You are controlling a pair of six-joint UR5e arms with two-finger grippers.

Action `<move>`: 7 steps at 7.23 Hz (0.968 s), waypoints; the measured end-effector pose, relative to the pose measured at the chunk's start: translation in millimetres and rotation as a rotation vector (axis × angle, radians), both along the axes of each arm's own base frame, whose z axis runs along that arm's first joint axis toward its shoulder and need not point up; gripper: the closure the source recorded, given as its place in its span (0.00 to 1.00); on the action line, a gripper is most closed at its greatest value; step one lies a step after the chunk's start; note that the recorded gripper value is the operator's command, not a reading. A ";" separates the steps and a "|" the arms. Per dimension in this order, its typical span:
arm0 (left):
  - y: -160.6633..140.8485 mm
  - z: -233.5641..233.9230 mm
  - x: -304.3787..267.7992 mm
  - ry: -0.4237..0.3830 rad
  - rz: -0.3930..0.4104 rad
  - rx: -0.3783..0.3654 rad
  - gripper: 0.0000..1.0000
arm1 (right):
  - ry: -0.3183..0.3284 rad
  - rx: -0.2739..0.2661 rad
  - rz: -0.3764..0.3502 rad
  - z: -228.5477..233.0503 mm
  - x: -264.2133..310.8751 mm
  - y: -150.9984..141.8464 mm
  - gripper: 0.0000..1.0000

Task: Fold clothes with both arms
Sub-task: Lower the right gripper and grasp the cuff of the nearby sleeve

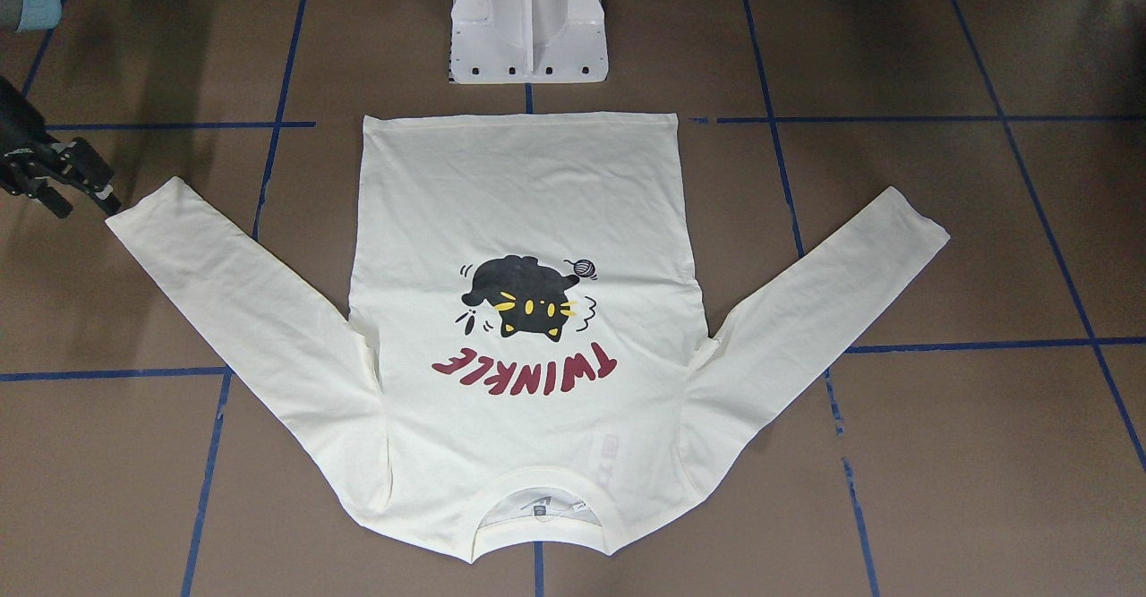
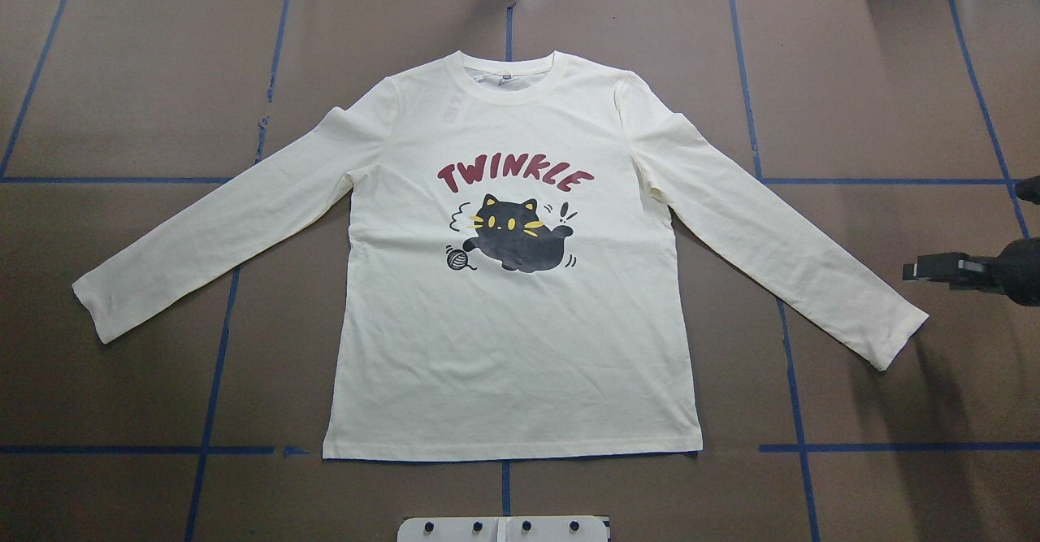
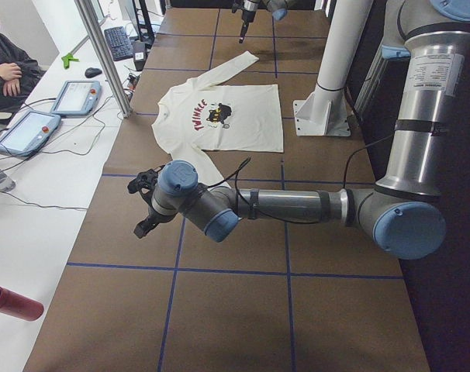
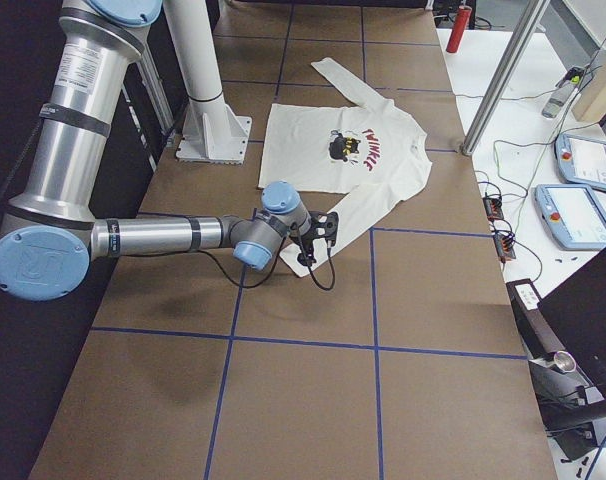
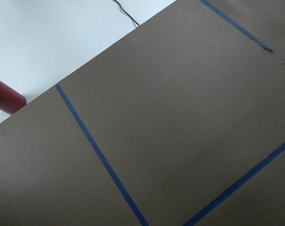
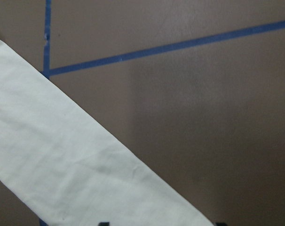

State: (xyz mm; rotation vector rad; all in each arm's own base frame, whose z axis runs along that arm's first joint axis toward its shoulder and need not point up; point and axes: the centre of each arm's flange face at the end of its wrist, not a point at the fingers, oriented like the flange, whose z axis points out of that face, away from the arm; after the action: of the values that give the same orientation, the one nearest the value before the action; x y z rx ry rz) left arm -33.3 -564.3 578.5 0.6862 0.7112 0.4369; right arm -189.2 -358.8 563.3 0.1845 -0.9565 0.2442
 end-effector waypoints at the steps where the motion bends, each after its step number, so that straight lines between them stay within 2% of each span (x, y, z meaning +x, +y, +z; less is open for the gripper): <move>1: 0.0 -0.2 0.0 0.000 0.000 0.000 0.00 | 0.014 -0.021 -0.012 6.4 -13.5 10.5 0.37; 4: 0.0 -0.6 0.0 0.000 -0.001 0.006 0.00 | 0.085 -0.039 -0.014 39.2 -19.9 19.9 0.36; 7: 0.0 0.0 -0.1 0.000 -0.001 0.006 0.00 | 0.121 -0.040 -0.018 57.5 -24.0 19.5 0.40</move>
State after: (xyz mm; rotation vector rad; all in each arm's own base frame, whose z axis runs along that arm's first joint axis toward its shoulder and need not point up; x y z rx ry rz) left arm -33.3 -564.3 578.5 0.6919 0.7099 0.4384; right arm -213.1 -339.3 620.8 0.1521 -0.8323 0.2330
